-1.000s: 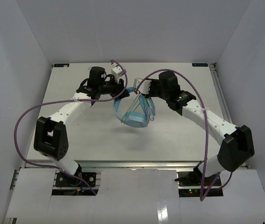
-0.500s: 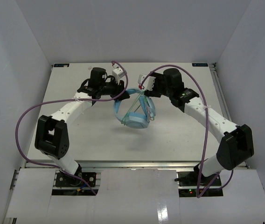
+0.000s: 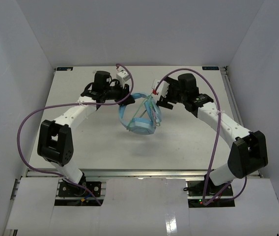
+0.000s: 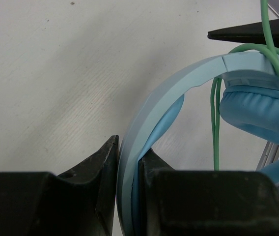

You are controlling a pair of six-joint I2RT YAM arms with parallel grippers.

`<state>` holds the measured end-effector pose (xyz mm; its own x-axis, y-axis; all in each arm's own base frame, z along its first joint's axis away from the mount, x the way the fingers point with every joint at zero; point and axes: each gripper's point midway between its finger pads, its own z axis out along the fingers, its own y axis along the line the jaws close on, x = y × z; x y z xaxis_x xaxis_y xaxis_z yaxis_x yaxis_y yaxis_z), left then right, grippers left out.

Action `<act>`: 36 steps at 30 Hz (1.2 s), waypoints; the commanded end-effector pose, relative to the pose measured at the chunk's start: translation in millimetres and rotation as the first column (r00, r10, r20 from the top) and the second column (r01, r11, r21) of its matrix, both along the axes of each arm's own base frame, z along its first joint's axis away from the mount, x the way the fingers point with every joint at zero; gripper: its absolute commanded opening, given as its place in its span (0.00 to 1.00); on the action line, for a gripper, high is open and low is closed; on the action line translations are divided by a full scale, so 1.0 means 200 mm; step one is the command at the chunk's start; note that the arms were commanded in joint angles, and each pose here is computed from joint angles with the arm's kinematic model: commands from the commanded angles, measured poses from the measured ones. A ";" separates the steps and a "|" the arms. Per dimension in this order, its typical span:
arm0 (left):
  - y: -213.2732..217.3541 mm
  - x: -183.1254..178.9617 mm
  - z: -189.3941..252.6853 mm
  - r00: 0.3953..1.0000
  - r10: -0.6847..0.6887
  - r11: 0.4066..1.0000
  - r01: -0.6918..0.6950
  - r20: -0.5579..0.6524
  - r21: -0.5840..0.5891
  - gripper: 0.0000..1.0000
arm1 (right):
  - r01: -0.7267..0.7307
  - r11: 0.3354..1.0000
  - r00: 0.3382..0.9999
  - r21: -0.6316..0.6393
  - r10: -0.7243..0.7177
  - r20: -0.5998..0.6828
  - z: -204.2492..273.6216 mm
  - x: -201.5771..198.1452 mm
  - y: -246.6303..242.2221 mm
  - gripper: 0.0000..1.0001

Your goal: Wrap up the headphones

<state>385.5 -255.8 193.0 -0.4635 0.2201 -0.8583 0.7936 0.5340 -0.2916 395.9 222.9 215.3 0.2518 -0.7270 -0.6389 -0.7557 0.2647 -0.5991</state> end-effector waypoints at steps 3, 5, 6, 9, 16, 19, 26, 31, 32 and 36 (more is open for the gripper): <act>0.03 0.12 0.17 0.998 0.055 0.997 -0.053 0.035 -0.050 0.00 | 0.004 0.999 0.999 0.035 -0.002 -0.037 -0.03 -0.05 -0.05 0.97; 0.04 0.14 0.15 0.997 0.072 0.997 -0.070 0.030 -0.042 0.00 | 0.015 0.999 0.999 0.044 -0.013 -0.043 -0.03 -0.05 -0.07 0.98; 0.05 0.15 0.15 0.996 0.081 0.996 -0.080 0.031 -0.038 0.00 | 0.021 0.999 0.999 0.044 -0.019 -0.047 -0.04 -0.05 -0.09 0.98; 0.07 0.18 0.13 0.994 0.101 0.995 -0.100 0.028 -0.028 0.00 | 0.033 0.998 0.998 0.059 -0.029 -0.056 -0.04 -0.06 -0.12 0.98; 0.19 0.30 0.05 0.975 0.222 0.974 -0.223 0.030 0.033 0.00 | 0.065 0.993 0.997 0.103 -0.061 -0.042 0.04 -0.10 -0.18 0.98; 0.25 0.36 -0.01 0.957 0.288 0.954 -0.290 0.036 0.075 0.00 | 0.081 0.986 0.996 0.143 -0.076 -0.039 0.10 -0.14 -0.19 0.98; 0.31 0.49 -0.13 0.913 0.404 0.907 -0.407 0.051 0.107 0.00 | 0.087 0.968 0.996 0.235 -0.079 -0.043 0.20 -0.29 -0.22 0.98; 0.30 0.58 -0.25 0.903 0.428 0.896 -0.429 0.033 0.118 0.00 | 0.078 0.956 0.997 0.283 -0.071 -0.033 0.24 -0.41 -0.25 0.98; 0.30 0.60 -0.28 0.901 0.432 0.894 -0.432 0.024 0.123 0.00 | 0.079 0.954 0.997 0.290 -0.072 -0.033 0.25 -0.43 -0.25 0.97; 0.28 0.66 -0.41 0.898 0.440 0.890 -0.434 -0.020 0.140 0.00 | 0.088 0.949 0.996 0.303 -0.073 -0.059 0.22 -0.48 -0.27 0.97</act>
<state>491.0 -188.8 84.4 -0.6314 0.1691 -0.7568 0.4633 0.8648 -0.1933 311.1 170.2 261.4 0.1898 -0.5479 -0.8147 -0.7309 0.4752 -0.4899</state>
